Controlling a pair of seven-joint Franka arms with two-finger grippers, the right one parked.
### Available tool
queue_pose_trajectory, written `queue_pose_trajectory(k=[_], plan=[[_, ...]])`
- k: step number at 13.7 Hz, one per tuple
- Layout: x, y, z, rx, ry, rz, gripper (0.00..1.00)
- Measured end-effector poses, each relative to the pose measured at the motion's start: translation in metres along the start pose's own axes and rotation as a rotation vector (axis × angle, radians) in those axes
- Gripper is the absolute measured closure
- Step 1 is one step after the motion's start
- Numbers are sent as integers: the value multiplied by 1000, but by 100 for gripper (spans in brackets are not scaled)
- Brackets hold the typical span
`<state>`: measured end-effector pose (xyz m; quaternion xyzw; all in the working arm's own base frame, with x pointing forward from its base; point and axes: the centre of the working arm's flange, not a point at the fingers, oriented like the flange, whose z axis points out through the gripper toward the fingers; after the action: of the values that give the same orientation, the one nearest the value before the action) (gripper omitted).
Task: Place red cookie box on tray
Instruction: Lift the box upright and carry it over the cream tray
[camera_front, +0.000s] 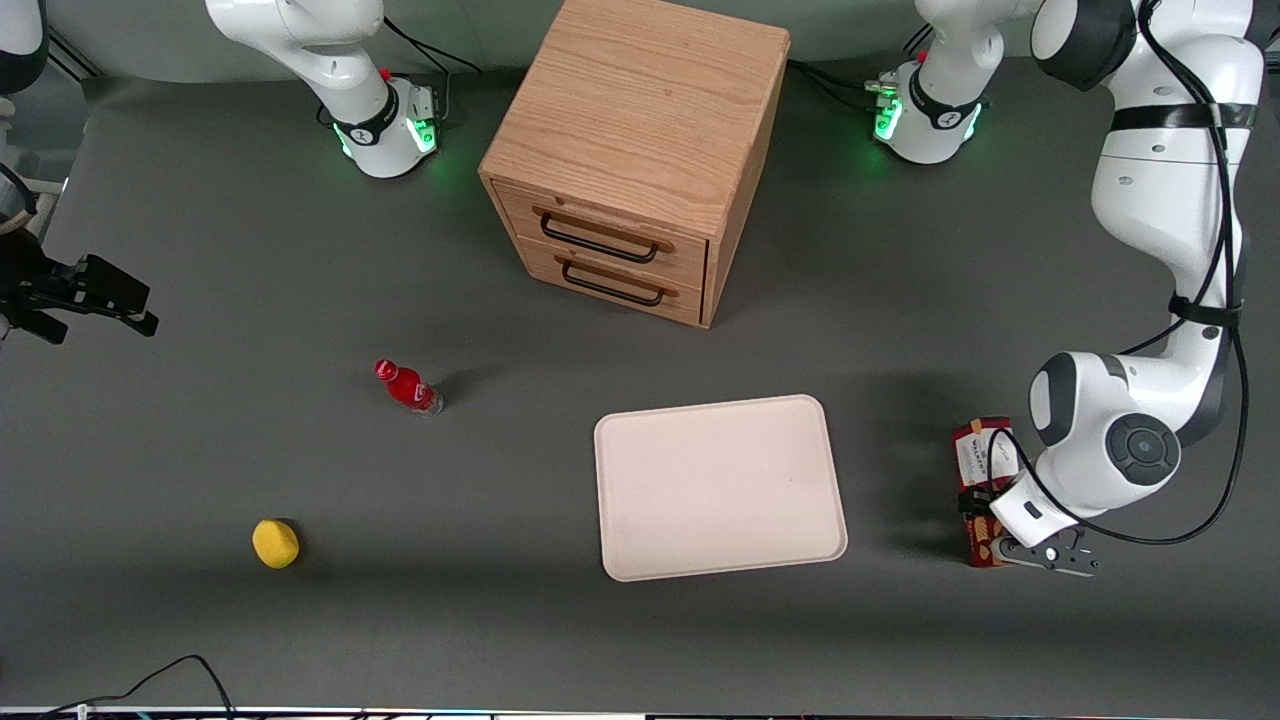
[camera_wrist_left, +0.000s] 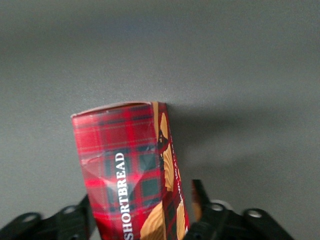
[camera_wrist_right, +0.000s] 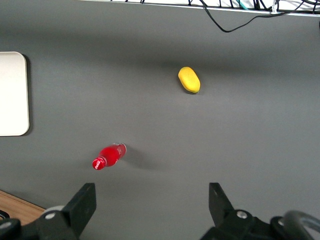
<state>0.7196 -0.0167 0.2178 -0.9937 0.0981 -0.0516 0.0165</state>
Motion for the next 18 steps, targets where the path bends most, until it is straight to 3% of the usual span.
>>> queue_pose_trajectory(k=[4, 7, 9, 12, 14, 18], plan=[[4, -1, -7, 3, 8, -54, 74], [16, 2, -44, 10, -44, -57, 79], [25, 24, -107, 21, -79, -72, 92], [26, 96, -204, 47, -92, -171, 95], [22, 158, -236, 60, -106, -229, 95], [15, 249, -211, 76, -137, -282, 95]])
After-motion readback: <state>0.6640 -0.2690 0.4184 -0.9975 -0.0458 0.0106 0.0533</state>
